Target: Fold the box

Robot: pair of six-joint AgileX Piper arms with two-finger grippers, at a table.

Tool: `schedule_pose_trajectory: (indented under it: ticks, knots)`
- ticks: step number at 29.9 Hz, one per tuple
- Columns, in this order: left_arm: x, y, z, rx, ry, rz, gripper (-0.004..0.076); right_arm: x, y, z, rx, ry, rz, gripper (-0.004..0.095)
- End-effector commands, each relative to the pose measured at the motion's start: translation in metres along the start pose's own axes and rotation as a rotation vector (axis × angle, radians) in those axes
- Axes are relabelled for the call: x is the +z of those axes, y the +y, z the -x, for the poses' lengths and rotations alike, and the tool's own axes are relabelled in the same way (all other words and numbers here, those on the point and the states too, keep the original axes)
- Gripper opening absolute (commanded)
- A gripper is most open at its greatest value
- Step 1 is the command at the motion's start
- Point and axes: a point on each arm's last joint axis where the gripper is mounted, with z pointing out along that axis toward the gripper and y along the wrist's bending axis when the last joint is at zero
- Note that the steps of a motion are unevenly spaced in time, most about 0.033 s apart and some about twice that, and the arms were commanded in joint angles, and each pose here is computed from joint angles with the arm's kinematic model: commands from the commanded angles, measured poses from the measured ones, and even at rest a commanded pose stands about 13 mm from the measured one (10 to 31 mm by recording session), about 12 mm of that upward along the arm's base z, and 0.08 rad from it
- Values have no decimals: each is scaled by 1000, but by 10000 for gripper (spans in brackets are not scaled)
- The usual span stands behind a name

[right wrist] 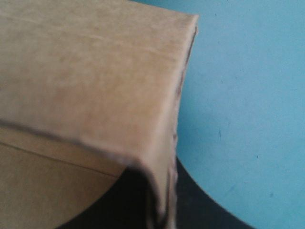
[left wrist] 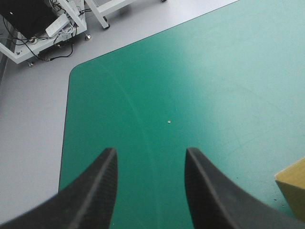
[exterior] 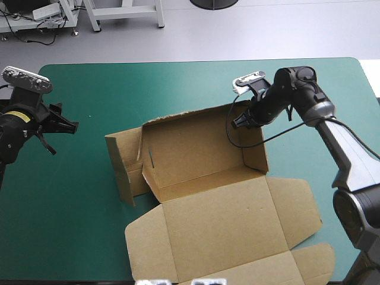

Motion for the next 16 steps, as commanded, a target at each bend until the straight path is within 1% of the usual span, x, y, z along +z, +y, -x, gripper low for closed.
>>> schedule_pose_trajectory:
  ticks: [1,6,11,13,14,16]
  knots:
    - [-14,5,15,-24,-107,23,318,15,-3,7,-40,70,30,-25]
    - [-14,2,16,-40,-117,-3,318,29,-6,24,-39,46,55,-25]
    - [-14,1,16,-38,-124,-16,318,37,-10,32,-47,39,50,-24]
    - [-14,1,16,-38,-124,-16,318,37,-10,31,-50,42,41,-5]
    - [-14,1,16,-38,-124,-16,318,37,-10,31,-46,42,41,26]
    - [-14,1,16,-38,-124,-16,318,37,-10,32,-46,40,41,136]
